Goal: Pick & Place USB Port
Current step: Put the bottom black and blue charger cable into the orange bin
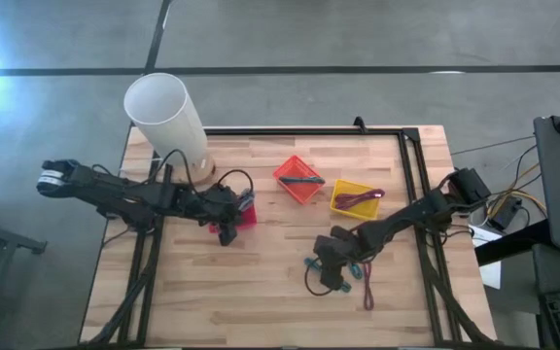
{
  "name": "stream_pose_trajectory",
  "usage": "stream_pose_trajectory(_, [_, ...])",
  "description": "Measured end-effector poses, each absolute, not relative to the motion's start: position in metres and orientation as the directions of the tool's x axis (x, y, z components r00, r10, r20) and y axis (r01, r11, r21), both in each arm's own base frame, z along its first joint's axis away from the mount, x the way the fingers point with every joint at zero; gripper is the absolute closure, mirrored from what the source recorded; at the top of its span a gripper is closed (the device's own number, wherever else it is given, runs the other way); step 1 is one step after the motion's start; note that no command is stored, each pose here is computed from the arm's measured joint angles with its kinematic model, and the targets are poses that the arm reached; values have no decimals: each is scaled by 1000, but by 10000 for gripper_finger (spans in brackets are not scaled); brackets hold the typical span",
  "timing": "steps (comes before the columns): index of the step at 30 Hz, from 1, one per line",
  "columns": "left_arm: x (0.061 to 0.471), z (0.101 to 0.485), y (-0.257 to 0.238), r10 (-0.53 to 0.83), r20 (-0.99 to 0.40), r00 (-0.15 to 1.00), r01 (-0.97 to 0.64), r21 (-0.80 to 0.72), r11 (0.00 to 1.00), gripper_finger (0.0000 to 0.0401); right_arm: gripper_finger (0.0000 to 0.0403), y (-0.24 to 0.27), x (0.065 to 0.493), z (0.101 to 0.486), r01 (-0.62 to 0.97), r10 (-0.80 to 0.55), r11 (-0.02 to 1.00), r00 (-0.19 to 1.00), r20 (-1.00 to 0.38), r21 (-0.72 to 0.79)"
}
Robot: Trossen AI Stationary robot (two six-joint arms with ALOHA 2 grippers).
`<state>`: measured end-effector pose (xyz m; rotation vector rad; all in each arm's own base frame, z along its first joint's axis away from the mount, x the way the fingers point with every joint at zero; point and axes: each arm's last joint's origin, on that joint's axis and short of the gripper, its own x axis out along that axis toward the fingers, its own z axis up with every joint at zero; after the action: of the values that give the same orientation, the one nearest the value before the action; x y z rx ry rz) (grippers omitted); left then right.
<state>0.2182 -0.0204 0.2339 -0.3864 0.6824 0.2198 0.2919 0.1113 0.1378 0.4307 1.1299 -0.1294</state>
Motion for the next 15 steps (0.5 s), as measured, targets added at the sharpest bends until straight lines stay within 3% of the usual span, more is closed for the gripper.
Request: stream_pose_trajectory(15, [218,235,-20,70,-633,771,-314,-284,906,291,266,122,294,135,314,131,905,431,-893,285])
